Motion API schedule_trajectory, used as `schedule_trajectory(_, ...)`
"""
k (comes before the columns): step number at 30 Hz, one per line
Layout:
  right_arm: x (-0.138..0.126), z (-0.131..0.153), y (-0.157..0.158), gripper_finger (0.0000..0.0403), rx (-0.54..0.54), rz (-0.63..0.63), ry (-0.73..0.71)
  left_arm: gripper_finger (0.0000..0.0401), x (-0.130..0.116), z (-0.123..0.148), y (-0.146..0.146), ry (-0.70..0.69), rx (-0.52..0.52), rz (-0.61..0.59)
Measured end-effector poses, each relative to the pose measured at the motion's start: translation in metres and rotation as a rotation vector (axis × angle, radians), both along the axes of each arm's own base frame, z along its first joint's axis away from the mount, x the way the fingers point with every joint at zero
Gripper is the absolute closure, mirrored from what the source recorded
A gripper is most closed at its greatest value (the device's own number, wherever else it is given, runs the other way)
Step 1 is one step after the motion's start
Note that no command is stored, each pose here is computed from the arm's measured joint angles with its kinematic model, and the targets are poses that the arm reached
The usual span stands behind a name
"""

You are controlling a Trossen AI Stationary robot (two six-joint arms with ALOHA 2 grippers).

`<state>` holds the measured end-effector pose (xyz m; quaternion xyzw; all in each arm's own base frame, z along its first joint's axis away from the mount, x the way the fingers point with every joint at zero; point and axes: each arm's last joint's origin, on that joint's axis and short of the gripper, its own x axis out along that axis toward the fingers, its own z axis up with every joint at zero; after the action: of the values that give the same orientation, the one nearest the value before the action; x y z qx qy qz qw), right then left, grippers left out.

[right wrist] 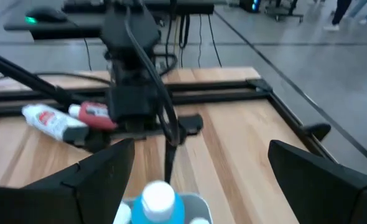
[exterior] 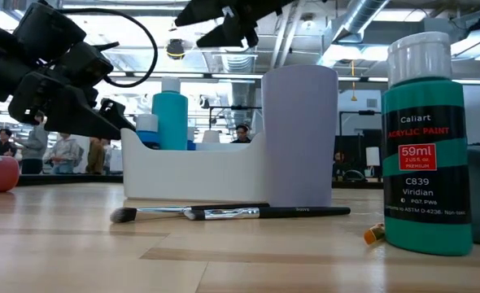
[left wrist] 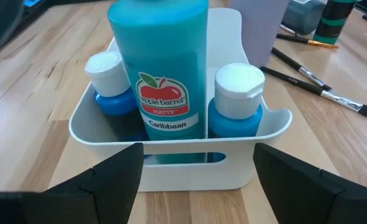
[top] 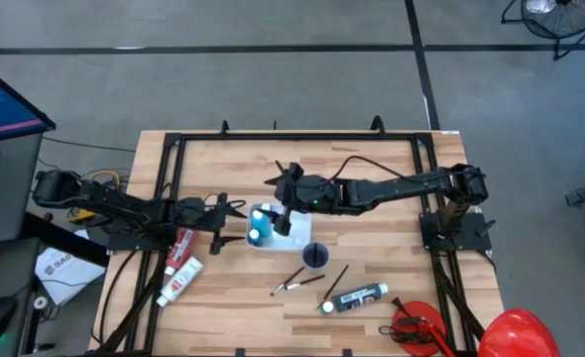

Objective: Pick & Place Paint Supplies
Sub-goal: Put the red paint bottle into the white bin

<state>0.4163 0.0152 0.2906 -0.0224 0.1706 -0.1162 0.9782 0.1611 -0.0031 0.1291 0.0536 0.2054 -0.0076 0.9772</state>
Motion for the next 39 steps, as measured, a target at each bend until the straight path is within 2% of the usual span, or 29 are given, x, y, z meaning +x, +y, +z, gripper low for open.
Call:
schedule_trajectory(11,0.001,0.002,0.001,0.0039,0.002,0.002,-0.022,0.0103,0.001,0.001,0.000,-0.014,-0.007,0.003)
schedule_trajectory(14,0.001,0.002,0.001,0.0039,0.008,0.005,-0.024,0.0103,0.003,0.006,0.000,-0.073,-0.132,0.051)
schedule_trajectory(16,0.001,0.002,0.005,0.0039,-0.027,0.064,-0.011,0.0103,0.004,0.010,-0.001,-0.111,-0.193,0.051)
schedule_trajectory(21,0.001,0.009,0.016,0.0039,-0.090,0.274,-0.055,0.0103,0.007,0.024,-0.009,-0.237,-0.318,-0.085)
schedule_trajectory(27,-0.014,0.022,0.019,0.0039,-0.042,0.517,-0.030,0.0103,0.006,0.037,-0.025,-0.332,-0.450,-0.198)
schedule_trajectory(33,-0.037,0.033,0.010,0.0039,-0.016,0.522,0.007,0.0103,0.003,0.053,-0.049,-0.395,-0.567,-0.332)
schedule_trajectory(39,-0.072,0.036,-0.005,0.0039,-0.021,0.479,-0.070,0.0103,0.004,0.083,-0.079,-0.497,-0.552,-0.411)
